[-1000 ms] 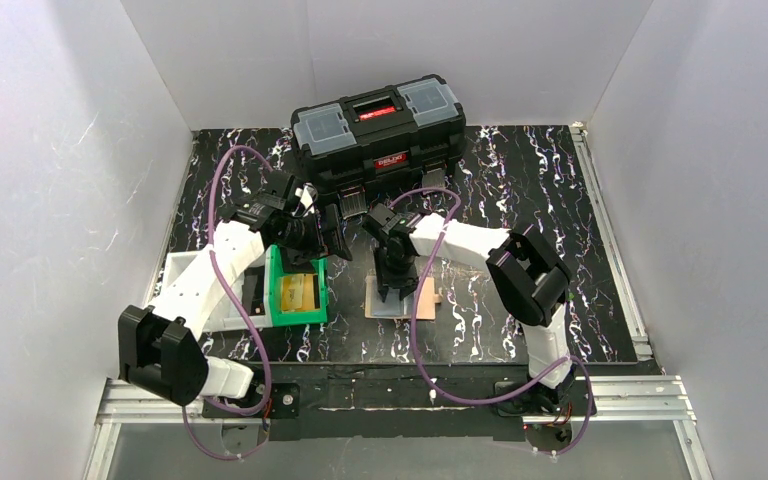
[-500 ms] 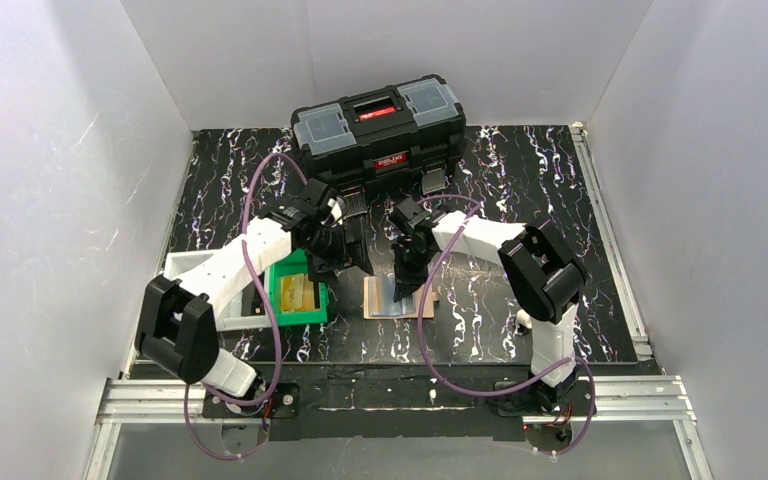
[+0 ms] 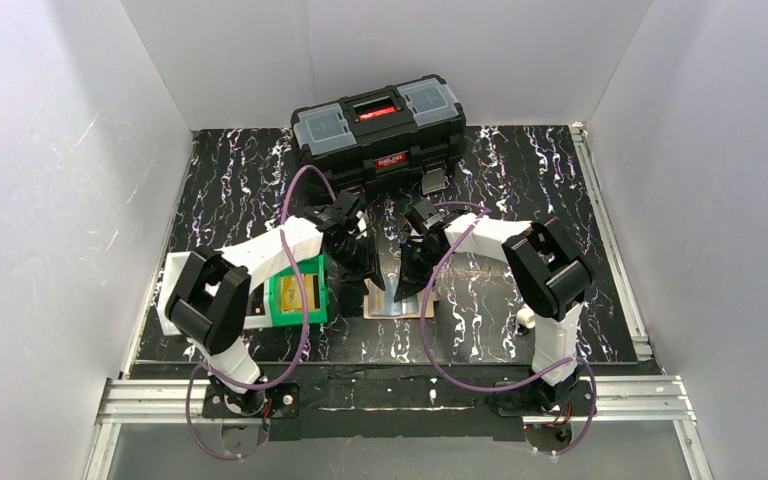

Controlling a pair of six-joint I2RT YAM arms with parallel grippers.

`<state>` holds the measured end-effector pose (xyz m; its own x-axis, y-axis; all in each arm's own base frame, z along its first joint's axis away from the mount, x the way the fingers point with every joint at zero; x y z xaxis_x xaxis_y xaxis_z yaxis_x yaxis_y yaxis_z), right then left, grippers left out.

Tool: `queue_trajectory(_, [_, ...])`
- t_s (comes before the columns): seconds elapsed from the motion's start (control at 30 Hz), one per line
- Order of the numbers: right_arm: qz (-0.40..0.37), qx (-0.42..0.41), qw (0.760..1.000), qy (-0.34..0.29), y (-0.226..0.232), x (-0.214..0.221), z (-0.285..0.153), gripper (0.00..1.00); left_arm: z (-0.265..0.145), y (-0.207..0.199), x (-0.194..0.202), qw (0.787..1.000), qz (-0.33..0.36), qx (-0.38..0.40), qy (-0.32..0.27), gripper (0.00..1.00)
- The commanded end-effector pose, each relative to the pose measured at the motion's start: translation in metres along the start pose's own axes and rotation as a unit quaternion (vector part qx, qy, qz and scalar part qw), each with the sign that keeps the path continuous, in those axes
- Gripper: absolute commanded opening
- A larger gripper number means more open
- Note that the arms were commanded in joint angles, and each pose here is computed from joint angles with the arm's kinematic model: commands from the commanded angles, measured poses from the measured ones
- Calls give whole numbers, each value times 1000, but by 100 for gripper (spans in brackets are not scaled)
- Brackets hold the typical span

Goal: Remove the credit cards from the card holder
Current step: Remove the credit card from the card holder.

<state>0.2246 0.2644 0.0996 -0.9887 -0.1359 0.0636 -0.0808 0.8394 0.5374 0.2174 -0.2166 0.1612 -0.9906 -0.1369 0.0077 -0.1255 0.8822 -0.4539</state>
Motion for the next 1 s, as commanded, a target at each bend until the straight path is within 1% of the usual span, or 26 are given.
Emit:
queue_trajectory(0.0, [3, 30, 999, 13, -13, 10, 10, 1, 8, -6, 2, 1000, 5, 7, 14, 42])
queue_trajectory(0.43, [2, 28, 1000, 14, -13, 10, 10, 1, 36, -2, 0, 999, 8, -2, 38, 37])
queue_trajectory(0.83, [2, 29, 999, 15, -13, 10, 10, 1, 50, -3, 1, 999, 11, -1, 50, 28])
queue_trajectory(0.97, [1, 29, 999, 15, -13, 10, 10, 1, 50, -6, 2, 999, 16, 0, 50, 28])
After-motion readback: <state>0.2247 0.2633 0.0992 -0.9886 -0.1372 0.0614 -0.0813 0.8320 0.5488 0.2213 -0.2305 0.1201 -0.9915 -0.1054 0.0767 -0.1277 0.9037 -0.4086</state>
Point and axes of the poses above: each gripper's point midway between its finger pads, its own z axis out along the fingers, its own y axis along the line the jaws close on, x = y × z, the point moved 9 cm from there along -z, back along the fingers, and after that the axes turned 5 degrees about -z, right-handed, at the moved point
